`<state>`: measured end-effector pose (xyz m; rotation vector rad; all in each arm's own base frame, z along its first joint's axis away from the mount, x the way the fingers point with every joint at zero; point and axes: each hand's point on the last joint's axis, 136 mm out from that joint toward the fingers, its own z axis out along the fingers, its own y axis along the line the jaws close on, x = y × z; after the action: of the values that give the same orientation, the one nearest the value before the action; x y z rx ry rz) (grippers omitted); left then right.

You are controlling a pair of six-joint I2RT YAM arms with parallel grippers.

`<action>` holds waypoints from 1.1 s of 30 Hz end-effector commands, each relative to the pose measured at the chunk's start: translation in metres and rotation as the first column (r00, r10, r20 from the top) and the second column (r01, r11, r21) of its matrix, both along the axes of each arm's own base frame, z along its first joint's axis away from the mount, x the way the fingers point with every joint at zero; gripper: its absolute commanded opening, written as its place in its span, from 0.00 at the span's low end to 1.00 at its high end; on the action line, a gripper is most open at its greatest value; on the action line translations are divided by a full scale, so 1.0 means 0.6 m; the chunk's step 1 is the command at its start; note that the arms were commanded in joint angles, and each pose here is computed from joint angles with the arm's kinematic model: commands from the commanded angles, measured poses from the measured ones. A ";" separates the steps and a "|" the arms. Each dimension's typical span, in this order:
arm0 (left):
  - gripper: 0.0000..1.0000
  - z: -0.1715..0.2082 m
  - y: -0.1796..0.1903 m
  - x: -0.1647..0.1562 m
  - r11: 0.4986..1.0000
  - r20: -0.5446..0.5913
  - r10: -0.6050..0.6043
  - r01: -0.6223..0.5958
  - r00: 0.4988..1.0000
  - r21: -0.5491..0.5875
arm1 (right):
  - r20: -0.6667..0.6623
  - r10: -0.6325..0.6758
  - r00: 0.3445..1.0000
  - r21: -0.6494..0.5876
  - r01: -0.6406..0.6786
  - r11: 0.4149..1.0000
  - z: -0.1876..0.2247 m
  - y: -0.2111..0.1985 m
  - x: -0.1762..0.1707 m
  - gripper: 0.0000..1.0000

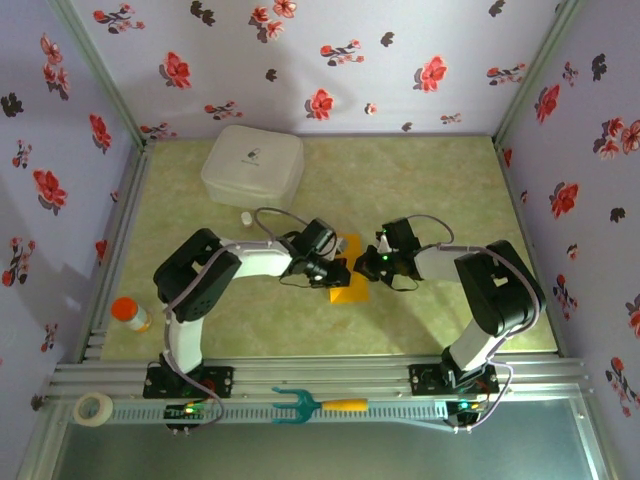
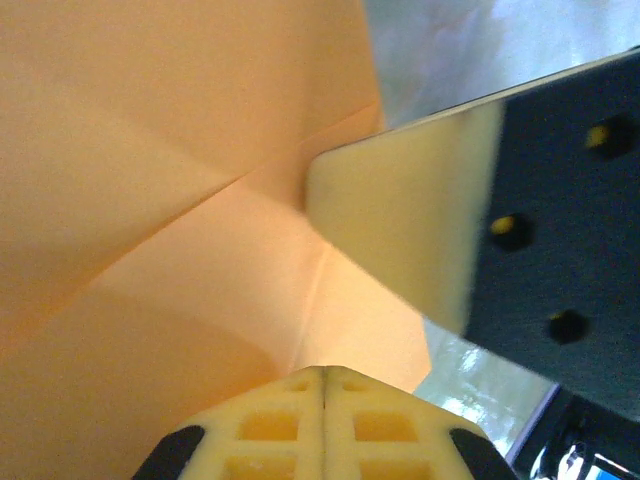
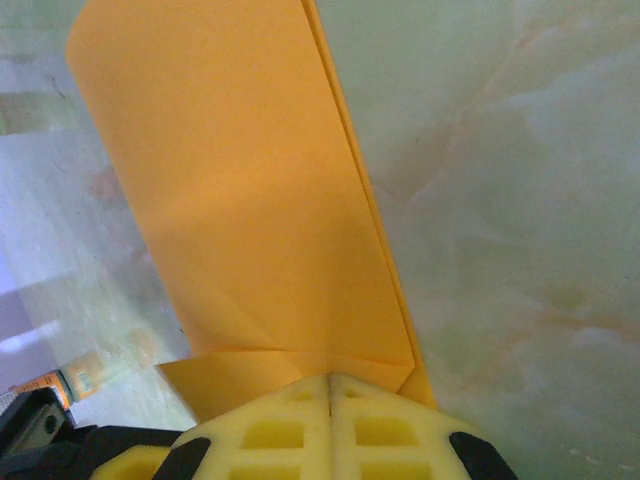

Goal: Fold a paper plane with a square sheet of paper (pick it up from the middle)
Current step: Fold the triangle a second time at the center of the table.

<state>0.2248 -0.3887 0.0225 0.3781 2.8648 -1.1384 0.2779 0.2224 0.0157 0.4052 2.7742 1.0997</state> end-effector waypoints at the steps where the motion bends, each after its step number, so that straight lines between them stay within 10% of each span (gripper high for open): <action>1: 0.00 -0.031 0.025 -0.025 0.998 -0.038 -0.014 0.016 0.999 0.063 | -0.076 -0.049 0.996 -0.084 0.042 0.996 -0.041 -0.030 -0.024 0.00; 33: 0.00 -0.012 0.123 -0.093 0.981 0.035 -0.082 0.075 0.996 0.181 | -0.086 -0.040 0.995 -0.100 0.032 0.994 -0.046 -0.033 -0.026 0.00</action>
<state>0.1778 -0.3331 0.0170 0.4724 2.9154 -0.9797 0.2774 0.2224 0.0154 0.4047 2.7756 1.1009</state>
